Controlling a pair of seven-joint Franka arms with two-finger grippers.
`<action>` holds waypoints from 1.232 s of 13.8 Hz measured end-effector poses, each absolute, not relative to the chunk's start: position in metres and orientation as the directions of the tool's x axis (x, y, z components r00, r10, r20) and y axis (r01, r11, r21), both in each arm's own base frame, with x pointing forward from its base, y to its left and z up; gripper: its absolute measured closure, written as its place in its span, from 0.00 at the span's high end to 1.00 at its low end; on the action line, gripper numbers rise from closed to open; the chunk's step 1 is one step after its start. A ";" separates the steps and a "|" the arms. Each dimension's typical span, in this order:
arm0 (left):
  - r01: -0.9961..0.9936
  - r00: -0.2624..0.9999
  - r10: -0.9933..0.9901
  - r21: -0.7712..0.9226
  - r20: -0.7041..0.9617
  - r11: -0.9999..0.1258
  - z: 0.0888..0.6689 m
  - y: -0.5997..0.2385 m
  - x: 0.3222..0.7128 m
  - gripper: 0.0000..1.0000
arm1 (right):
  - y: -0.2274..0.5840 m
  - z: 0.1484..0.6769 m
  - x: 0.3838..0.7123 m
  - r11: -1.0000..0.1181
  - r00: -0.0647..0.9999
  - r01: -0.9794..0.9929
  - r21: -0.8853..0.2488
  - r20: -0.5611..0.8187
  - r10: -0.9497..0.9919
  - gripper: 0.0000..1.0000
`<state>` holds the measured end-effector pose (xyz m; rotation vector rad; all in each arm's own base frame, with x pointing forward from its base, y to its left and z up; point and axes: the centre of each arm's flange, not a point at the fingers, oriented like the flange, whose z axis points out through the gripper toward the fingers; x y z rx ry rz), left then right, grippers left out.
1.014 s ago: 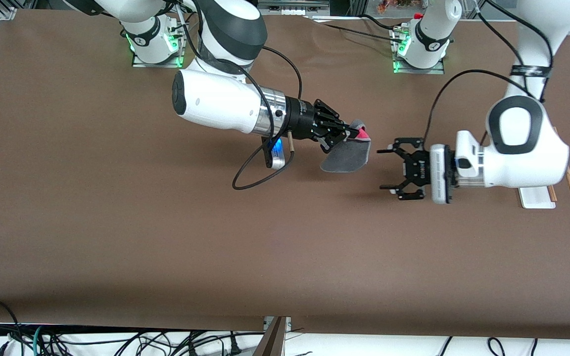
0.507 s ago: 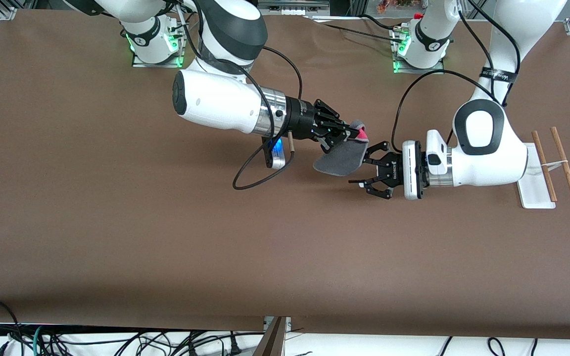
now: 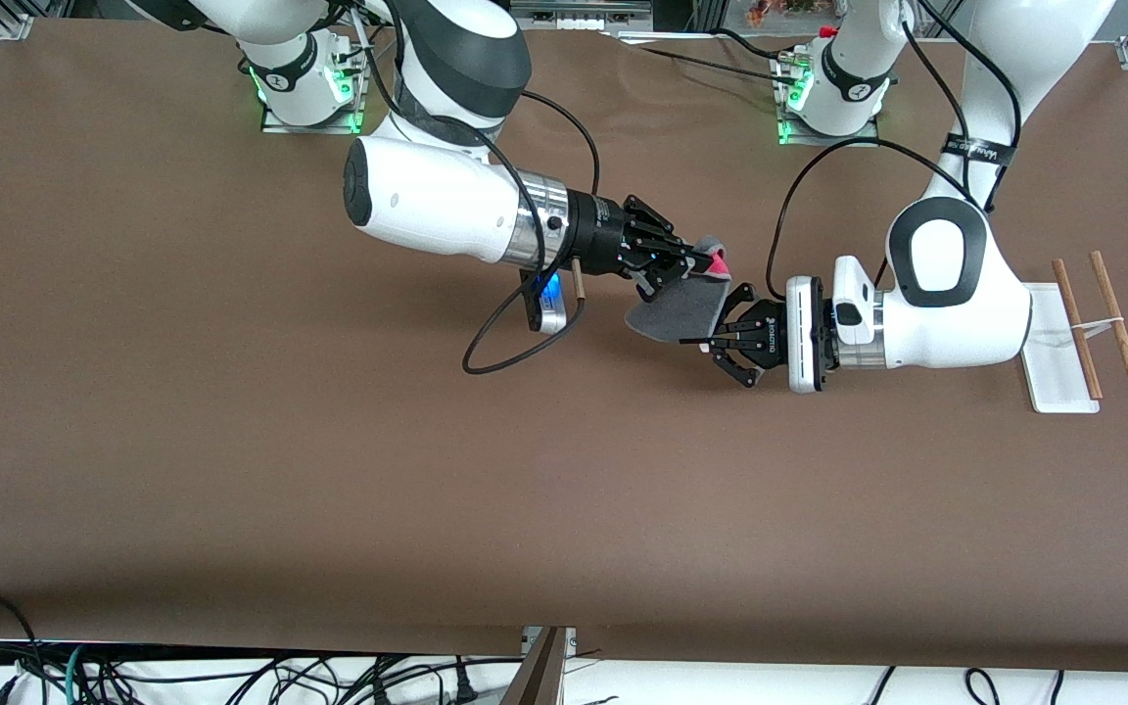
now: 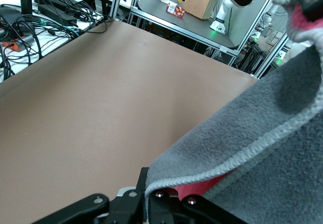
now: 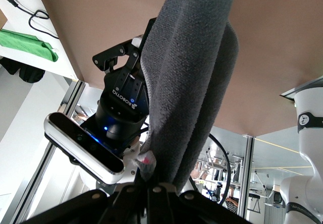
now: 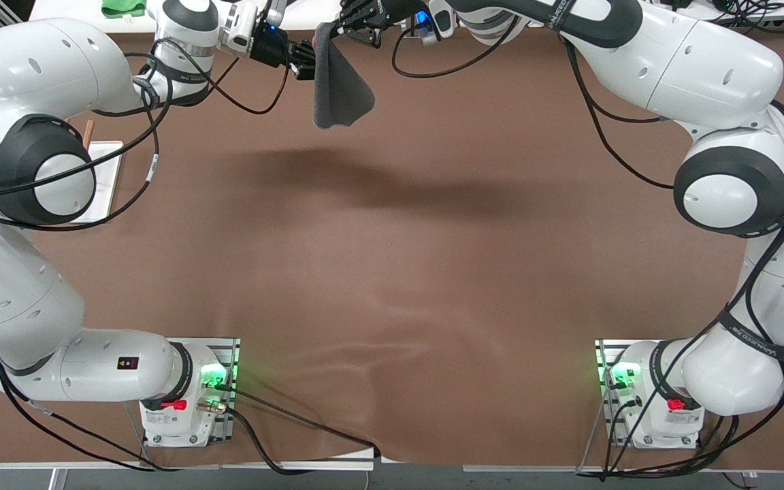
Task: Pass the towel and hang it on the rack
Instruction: 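Open the right gripper and pull the towel away with the left gripper, then drape the towel over the wooden rack with the left gripper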
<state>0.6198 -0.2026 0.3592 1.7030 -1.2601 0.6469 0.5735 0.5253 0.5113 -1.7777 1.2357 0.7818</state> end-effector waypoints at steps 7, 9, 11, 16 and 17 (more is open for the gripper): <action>-0.937 0.340 -0.462 0.335 0.819 -0.096 0.363 -0.193 0.624 0.02 | 0.516 0.511 0.584 -0.145 0.301 -0.954 -0.264 -0.842 -0.448 0.61; -0.940 0.335 -0.465 0.325 0.820 -0.104 0.365 -0.185 0.627 0.02 | 0.489 0.516 0.606 -0.111 0.285 -0.958 -0.264 -0.844 -0.455 0.82; -0.948 0.313 -0.498 0.300 0.809 -0.108 0.369 -0.171 0.632 0.02 | 0.451 0.524 0.632 -0.111 0.270 -0.963 -0.247 -0.844 -0.463 1.00; -0.970 0.223 -0.665 0.231 0.713 -0.078 0.385 -0.087 0.645 0.02 | 0.327 0.520 0.681 -0.303 0.437 -0.896 -0.323 -0.761 -0.479 1.00; -0.972 0.207 -0.705 0.221 0.678 -0.073 0.389 -0.065 0.647 0.02 | 0.308 0.516 0.683 -0.375 0.488 -0.865 -0.333 -0.729 -0.479 1.00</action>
